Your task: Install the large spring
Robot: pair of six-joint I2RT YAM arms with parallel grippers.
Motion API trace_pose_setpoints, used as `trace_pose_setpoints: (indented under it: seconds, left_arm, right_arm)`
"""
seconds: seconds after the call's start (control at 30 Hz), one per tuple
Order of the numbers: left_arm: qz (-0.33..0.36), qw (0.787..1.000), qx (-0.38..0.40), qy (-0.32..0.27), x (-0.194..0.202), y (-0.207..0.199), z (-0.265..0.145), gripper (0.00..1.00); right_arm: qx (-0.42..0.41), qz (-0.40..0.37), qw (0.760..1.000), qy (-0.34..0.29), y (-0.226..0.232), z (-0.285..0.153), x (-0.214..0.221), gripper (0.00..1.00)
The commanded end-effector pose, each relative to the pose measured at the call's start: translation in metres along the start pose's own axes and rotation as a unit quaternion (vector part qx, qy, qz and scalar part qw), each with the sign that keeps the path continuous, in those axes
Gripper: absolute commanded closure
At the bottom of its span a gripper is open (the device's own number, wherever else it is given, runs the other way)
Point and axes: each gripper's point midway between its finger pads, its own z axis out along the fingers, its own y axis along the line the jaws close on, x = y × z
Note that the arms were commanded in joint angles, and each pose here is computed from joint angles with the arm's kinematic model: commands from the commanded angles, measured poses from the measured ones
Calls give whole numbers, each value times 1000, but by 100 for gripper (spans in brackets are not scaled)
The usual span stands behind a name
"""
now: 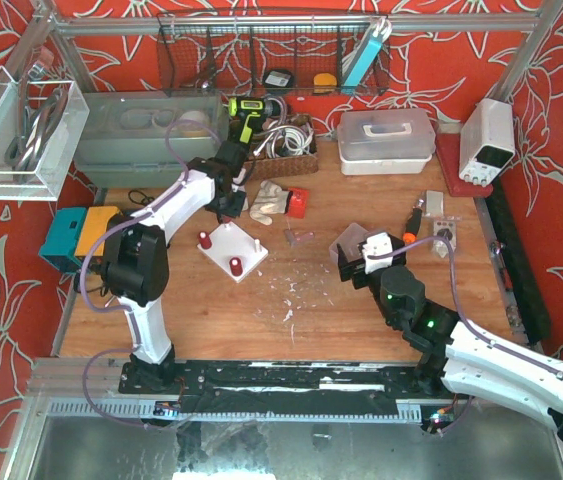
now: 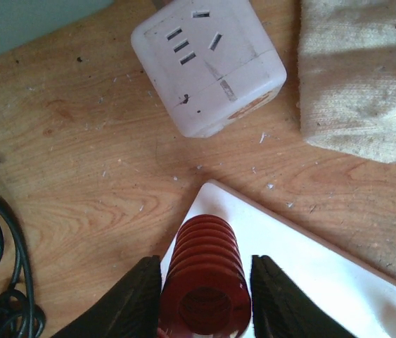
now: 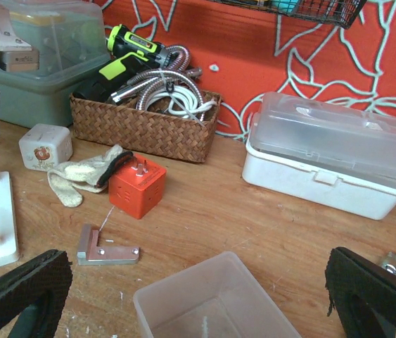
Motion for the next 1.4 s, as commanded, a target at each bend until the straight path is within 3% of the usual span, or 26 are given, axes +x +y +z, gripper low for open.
trace_pose_setpoints:
  seconds: [0.0,0.1,0.27,0.33,0.43,0.57,0.73,0.87,1.17,1.27,1.37]
  left_arm:
    - [5,1000,1,1,0,0,6,55]
    - [4,1000,7,-2,-1,-1,4,41]
    - [-8,999,20,-31,-11,-2,-12,33]
    - [-15,997,44,-54,-17,-7,-27,30]
    - [-33,989,91,-107,-26,-17,-54,18]
    - [-67,962,189,-188,-29,-39,-92,1]
    - [-87,898,341,-263,-4,-74,-137,0]
    - [-93,853,402,-321,14,-91,-163,0]
    - [-79,813,424,-390,51,-115,-183,0]
    - [-70,815,423,-390,65,-126,-170,0]
    - [-49,819,413,-395,73,-135,-163,0]
  right_arm:
    - [7,11,1000,-1,-4,1,3,1]
    - [8,10,1000,0,-4,1,3,1]
    - [12,11,1000,1,-6,1,3,1]
    - [12,15,1000,0,-6,1,3,1]
    - [27,20,999,10,-12,2,4,1]
    - [52,46,997,43,-21,6,7,1]
    - [100,89,984,116,-38,2,25,1]
    - [107,99,974,172,-45,-1,47,1]
    - [172,205,931,247,-69,-13,59,4]
    - [213,220,906,291,-74,-14,67,4]
    - [250,228,881,331,-76,-15,77,13]
